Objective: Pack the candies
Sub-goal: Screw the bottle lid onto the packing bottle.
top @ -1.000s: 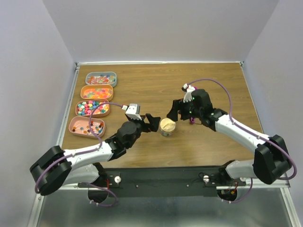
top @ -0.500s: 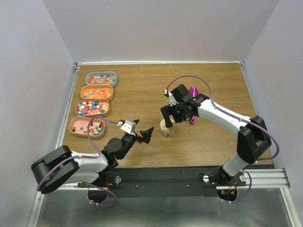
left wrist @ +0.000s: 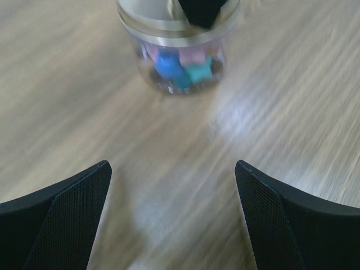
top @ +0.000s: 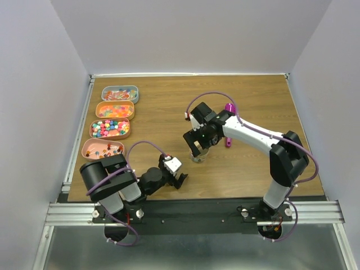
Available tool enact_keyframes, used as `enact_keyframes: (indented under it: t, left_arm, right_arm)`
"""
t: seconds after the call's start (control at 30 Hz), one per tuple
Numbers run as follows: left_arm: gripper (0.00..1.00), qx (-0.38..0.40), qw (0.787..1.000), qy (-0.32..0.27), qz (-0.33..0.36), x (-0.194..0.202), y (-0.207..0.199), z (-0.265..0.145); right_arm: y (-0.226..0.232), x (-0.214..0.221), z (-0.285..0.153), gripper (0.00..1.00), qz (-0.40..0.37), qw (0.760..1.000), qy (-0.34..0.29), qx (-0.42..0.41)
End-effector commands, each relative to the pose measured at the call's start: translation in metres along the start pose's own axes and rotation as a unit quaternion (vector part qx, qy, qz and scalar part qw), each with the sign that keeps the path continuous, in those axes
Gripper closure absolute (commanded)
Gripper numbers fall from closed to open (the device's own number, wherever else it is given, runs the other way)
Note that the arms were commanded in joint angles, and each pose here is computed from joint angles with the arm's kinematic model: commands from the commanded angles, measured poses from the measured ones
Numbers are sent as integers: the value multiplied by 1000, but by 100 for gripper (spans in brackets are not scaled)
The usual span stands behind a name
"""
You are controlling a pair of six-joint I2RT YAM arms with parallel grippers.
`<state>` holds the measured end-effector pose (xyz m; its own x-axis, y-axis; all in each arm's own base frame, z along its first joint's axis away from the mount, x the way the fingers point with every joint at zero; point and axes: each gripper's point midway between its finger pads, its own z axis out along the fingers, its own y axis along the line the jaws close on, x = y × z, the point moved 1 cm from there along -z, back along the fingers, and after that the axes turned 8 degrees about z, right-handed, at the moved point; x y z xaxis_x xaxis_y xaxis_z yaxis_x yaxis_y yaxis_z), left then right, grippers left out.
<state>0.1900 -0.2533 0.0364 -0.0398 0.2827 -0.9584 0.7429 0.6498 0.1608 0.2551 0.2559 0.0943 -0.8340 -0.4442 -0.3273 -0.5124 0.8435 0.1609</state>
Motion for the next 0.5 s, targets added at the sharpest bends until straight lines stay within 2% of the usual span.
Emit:
enact_keyframes:
  t: [0.0,0.27,0.47]
  left_arm:
    - [2,9,968,-249,-18,-112,0,-10]
    - [2,41,955,-295,-9,-128,-13,-4]
    - [1,51,951,-305,9,-132,-20,9]
  right_arm:
    - [0,1,8,0,-15,1000,17,9]
    - [0,-7,16,0,-25,999,11,28]
    - [0,-13,14,0,-26,999,1,31]
